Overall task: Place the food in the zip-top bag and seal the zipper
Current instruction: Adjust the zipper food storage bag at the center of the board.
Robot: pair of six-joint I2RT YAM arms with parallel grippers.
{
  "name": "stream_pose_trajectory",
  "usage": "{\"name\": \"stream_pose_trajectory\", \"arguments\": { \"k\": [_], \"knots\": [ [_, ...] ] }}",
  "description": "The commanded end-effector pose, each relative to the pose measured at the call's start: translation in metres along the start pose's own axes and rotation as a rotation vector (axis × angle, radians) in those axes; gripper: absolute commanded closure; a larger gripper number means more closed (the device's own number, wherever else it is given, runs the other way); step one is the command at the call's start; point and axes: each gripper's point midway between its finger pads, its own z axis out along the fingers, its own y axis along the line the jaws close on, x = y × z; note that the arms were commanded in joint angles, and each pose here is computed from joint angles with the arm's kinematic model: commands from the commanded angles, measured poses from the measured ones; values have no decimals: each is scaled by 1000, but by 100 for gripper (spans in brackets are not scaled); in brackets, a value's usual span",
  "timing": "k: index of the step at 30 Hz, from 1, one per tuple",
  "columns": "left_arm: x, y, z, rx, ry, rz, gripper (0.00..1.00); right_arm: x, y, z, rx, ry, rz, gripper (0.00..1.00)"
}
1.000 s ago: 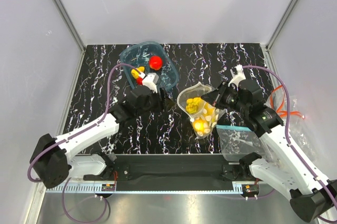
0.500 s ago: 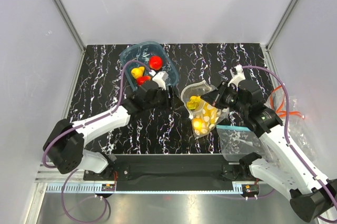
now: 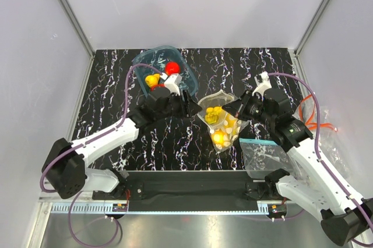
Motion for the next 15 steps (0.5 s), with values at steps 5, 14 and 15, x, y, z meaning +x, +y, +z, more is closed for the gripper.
{"name": "stream_pose_trajectory", "arguments": {
  "k": [5,14,15],
  "knots": [
    [1,9,18,-21,-2,-15,46,-13,15,1,-49,-42,-12,100],
    [-1,-10,30,43,55,33,89,-10,13,2,-16,26,-68,100],
    [-14,-25,26,77,42,50,100,-11,12,-2,18,50,-82,100]
  ]
}}
